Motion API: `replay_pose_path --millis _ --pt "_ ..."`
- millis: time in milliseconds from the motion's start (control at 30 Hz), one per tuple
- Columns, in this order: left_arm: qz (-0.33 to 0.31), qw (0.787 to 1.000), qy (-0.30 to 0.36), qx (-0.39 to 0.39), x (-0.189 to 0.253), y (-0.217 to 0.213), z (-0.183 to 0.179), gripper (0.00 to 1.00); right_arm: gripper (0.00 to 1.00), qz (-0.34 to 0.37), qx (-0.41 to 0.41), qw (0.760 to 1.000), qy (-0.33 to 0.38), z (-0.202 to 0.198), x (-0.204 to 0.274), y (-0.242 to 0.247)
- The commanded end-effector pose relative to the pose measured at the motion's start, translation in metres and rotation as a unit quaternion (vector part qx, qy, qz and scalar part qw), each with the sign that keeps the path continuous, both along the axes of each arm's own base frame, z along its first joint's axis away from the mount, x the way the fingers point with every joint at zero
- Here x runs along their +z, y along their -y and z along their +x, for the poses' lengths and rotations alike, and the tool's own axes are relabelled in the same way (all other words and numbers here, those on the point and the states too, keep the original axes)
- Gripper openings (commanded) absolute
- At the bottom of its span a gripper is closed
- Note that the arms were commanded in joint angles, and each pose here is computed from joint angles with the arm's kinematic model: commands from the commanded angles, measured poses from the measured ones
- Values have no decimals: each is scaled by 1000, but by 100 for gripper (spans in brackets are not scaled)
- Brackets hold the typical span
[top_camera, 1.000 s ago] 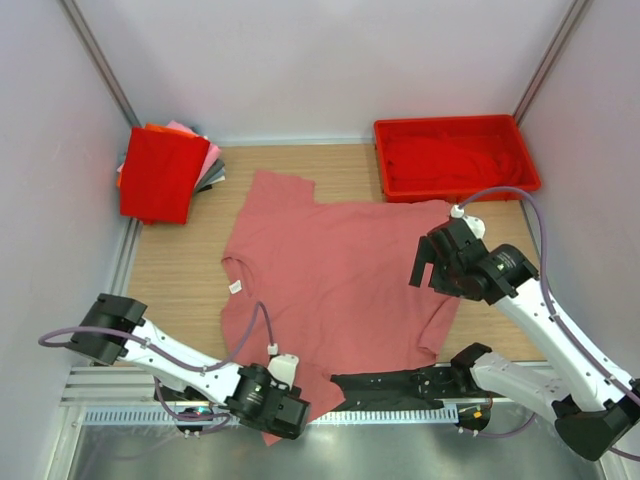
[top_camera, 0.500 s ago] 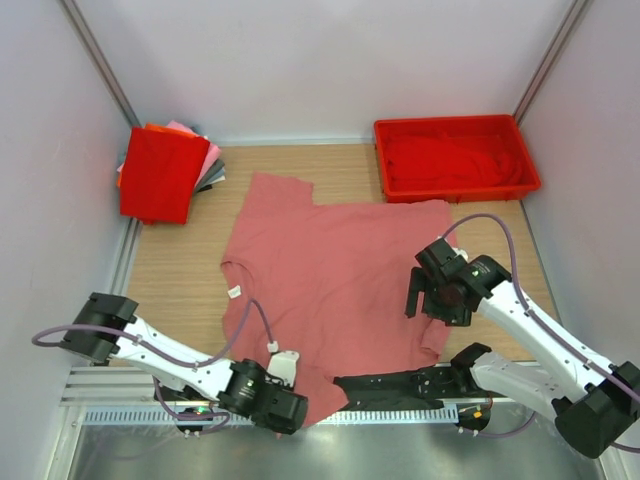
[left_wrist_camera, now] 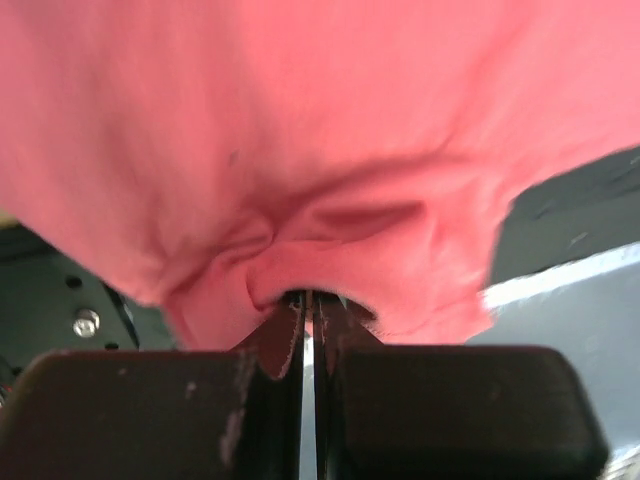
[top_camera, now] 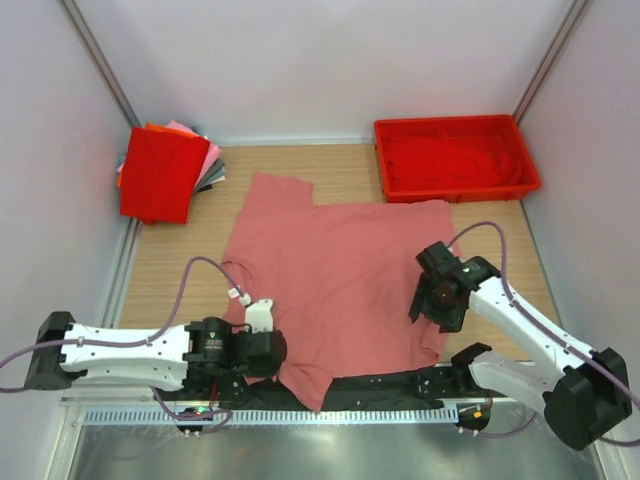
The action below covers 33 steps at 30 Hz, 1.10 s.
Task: Fold and stack the t-shirts
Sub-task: Fold the tshirt
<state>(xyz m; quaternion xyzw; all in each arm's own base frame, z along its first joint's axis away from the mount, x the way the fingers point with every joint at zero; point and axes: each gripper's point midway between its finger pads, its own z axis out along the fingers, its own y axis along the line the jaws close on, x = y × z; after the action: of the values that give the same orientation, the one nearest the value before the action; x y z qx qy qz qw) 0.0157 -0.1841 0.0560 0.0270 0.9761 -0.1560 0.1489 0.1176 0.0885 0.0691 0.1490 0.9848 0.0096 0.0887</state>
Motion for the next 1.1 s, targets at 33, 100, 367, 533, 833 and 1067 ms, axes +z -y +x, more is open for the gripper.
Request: replay_pose_path --millis 33,100,367,533,833,1067 --pt "1 997 79 -6 32 0 50 0 60 59 -136 988 36 26 -1 23" --pt "20 996 84 -1 32 -4 68 0 53 85 -141 986 13 20 2 24" --pt "-1 996 83 32 47 -5 111 0 51 96 -138 980 -104 -14 6 25" --pt "-26 996 67 44 48 -4 128 0 50 91 -89 978 -163 -26 -1 16" --pt "-34 997 54 47 46 -4 145 0 63 55 -27 980 -192 -23 -5 13" --pt "-40 997 49 44 45 1 148 0 62 73 -33 973 -218 -37 -21 4"
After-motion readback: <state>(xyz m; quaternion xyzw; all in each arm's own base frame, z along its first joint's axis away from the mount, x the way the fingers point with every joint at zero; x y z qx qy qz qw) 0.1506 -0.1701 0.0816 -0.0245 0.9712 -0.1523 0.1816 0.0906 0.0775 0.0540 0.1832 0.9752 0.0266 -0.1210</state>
